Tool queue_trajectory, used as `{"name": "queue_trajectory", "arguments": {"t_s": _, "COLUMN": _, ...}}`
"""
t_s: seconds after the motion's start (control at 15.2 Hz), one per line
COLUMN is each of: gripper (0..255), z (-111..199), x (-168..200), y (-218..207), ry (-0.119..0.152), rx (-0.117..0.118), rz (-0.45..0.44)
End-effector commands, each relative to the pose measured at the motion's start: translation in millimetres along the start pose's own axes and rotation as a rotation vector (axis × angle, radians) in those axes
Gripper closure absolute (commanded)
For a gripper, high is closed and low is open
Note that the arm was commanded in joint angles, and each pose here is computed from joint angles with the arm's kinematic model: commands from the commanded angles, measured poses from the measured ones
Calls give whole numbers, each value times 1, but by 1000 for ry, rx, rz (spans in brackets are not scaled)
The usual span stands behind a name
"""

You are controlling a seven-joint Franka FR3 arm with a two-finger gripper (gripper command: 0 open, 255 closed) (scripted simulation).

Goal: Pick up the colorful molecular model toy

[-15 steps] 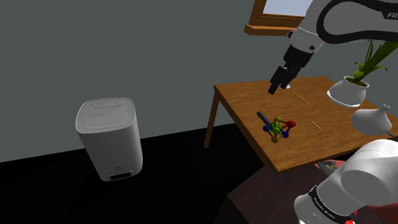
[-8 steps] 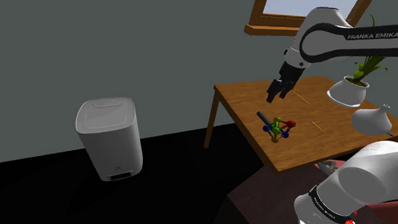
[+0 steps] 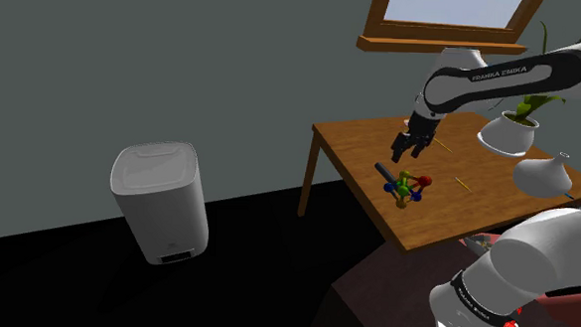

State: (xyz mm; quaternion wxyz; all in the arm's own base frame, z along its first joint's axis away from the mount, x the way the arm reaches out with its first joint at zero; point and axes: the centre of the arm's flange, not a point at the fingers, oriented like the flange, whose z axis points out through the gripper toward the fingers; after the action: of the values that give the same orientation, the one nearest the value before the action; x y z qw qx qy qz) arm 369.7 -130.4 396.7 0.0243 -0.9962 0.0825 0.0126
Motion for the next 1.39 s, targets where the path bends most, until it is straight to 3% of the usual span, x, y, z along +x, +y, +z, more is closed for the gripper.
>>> {"name": "queue_trajectory", "arguments": {"t_s": 0.0, "gripper": 0, "z": 19, "x": 3, "y": 20, "ry": -11, "rx": -5, "rz": 31}}
{"name": "queue_trajectory", "arguments": {"t_s": 0.26, "gripper": 0, "z": 57, "x": 8, "y": 56, "ry": -34, "rx": -13, "rz": 92}}
{"name": "queue_trajectory", "arguments": {"t_s": 0.92, "gripper": 0, "z": 100, "x": 9, "y": 60, "ry": -36, "rx": -13, "rz": 97}}
{"name": "queue_trajectory", "arguments": {"t_s": 0.99, "gripper": 255, "z": 99, "x": 10, "y": 60, "ry": -36, "rx": -13, "rz": 97}}
{"name": "queue_trajectory", "arguments": {"t_s": 1.32, "gripper": 255, "z": 99, "x": 9, "y": 60, "ry": -36, "rx": -13, "rz": 97}}
